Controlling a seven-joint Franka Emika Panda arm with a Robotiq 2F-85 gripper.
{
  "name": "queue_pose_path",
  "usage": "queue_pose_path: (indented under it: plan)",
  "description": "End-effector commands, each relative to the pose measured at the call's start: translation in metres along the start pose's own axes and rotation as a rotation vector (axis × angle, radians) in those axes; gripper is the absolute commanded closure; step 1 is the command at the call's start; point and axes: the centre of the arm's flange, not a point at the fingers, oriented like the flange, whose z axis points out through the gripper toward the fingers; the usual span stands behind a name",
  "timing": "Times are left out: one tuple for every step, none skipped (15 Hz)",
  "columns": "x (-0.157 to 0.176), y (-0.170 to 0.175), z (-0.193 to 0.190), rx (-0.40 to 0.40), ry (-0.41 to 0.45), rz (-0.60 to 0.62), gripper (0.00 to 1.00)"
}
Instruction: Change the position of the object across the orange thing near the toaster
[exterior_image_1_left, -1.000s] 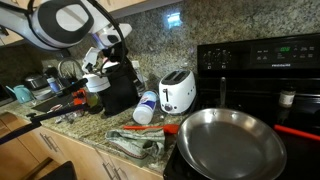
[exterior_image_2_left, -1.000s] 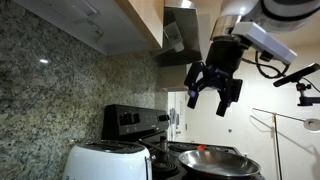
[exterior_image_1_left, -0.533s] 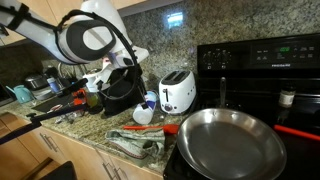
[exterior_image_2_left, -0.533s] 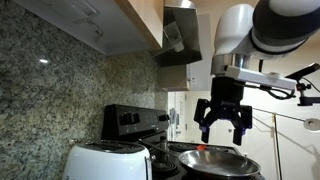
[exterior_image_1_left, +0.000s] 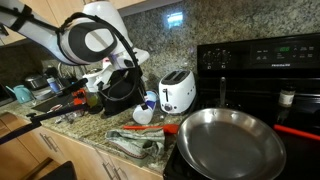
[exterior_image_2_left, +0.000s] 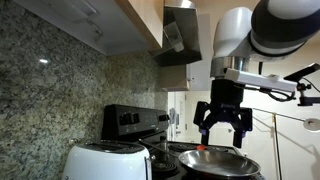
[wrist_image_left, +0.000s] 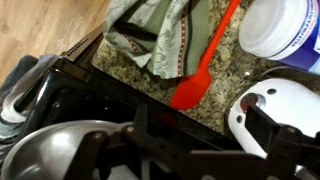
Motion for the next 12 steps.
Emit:
queue_pose_path:
  plan:
    - [-0.005, -0.026, -0.006, 0.051, -0.005, 0.004, 0.00]
    - [0.000, -0.032, 0.002, 0.036, -0.047, 0.005, 0.00]
    - [0.006, -0.034, 0.015, 0.000, -0.083, 0.029, 0.00]
    - [0.009, -0.035, 0.024, -0.024, -0.105, 0.038, 0.00]
    - [0.015, -0.033, 0.033, -0.052, -0.134, 0.047, 0.00]
    - [0.022, -0.030, 0.041, -0.067, -0.149, 0.072, 0.00]
    - [0.030, -0.027, 0.050, -0.085, -0.174, 0.087, 0.00]
    - [0.039, -0.022, 0.059, -0.103, -0.198, 0.110, 0.00]
    - [0.047, -0.017, 0.067, -0.122, -0.231, 0.123, 0.00]
    - [0.056, -0.009, 0.076, -0.136, -0.273, 0.149, 0.00]
    - [0.062, -0.003, 0.083, -0.145, -0.332, 0.165, 0.00]
    - [0.066, 0.002, 0.089, -0.156, -0.378, 0.179, 0.00]
